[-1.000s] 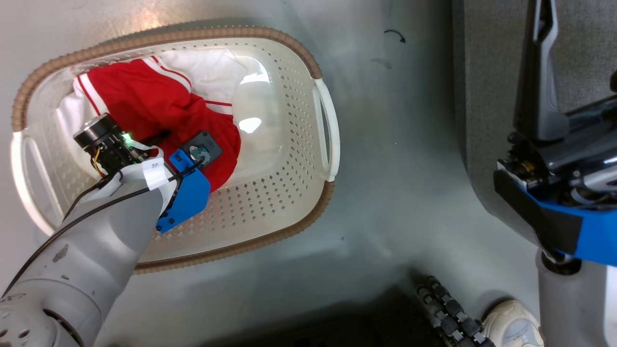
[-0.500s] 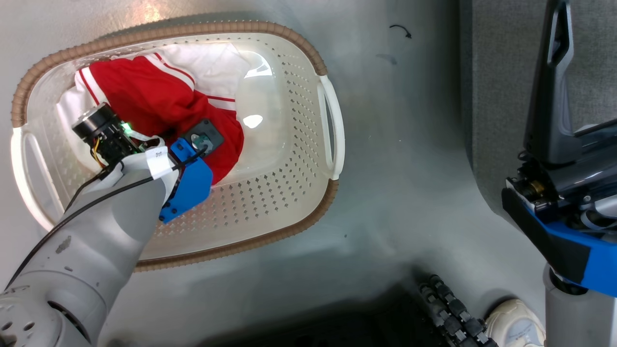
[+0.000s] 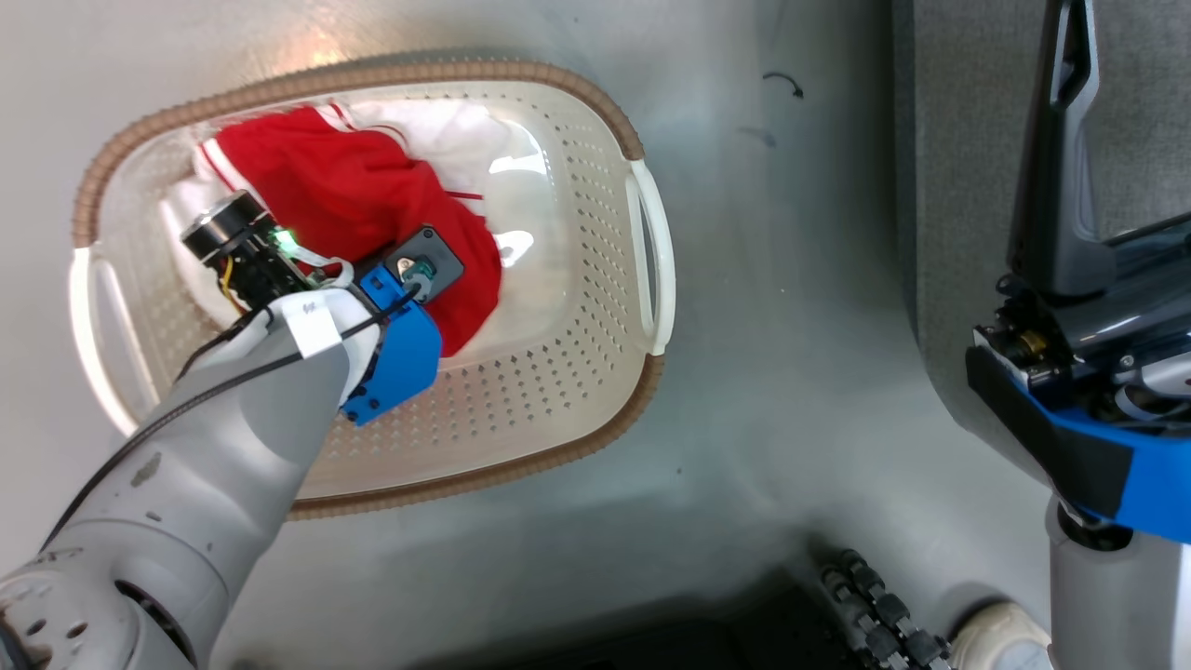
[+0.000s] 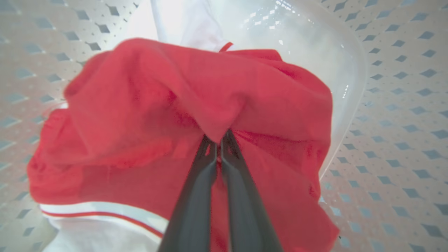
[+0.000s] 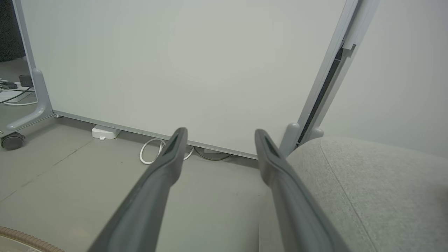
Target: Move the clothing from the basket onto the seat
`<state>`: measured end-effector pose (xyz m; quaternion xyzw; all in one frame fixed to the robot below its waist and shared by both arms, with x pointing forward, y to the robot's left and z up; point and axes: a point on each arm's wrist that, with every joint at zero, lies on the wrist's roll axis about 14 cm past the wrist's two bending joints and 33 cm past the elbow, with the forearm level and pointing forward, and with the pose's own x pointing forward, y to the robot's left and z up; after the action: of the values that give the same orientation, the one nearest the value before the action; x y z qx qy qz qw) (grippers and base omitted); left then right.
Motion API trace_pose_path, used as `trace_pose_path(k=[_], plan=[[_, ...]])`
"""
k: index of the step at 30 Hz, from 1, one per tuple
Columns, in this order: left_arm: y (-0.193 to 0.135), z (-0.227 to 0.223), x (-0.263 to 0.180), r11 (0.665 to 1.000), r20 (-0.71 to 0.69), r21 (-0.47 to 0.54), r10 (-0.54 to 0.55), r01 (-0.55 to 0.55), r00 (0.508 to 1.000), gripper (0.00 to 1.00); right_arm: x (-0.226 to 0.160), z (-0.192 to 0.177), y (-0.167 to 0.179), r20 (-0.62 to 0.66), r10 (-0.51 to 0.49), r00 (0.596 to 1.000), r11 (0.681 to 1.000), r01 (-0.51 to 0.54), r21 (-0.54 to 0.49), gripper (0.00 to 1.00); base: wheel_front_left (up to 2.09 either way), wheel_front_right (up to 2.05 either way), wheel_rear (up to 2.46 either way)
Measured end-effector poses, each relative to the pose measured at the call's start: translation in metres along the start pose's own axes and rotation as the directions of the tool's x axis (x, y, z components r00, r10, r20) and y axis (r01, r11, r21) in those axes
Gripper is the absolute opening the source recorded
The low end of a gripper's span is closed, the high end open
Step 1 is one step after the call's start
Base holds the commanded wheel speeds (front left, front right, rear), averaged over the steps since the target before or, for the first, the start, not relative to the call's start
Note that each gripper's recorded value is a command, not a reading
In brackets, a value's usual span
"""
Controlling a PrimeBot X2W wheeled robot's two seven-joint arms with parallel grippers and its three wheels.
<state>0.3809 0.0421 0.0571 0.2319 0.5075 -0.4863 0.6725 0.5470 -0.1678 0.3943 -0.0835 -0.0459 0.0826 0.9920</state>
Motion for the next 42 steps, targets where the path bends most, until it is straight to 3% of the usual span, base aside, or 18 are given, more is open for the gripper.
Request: trace_pose_path(k=[21, 30, 42], plan=[[0.002, 0.073, -0.093, 0.978, 0.308, -0.18, 0.157, -0.105, 0.938, 0.0, -0.003, 0.066, -0.011, 0.077, -0.041, 0.996, 0.998, 0.037, 0.051, 1.0, 0.0, 0.0, 0.0], [0.006, 0.098, -0.145, 0.951, 0.404, -0.27, 0.254, -0.151, 0.879, 0.0, -0.017, 0.095, -0.013, 0.098, -0.056, 0.994, 0.996, 0.049, 0.072, 1.0, 0.0, 0.0, 0.0], [0.012, 0.132, -0.218, 0.916, 0.548, -0.345, 0.375, -0.207, 0.748, 0.0, -0.039, 0.13, -0.016, 0.131, -0.075, 0.988, 0.994, 0.064, 0.087, 1.0, 0.0, 0.0, 0.0]])
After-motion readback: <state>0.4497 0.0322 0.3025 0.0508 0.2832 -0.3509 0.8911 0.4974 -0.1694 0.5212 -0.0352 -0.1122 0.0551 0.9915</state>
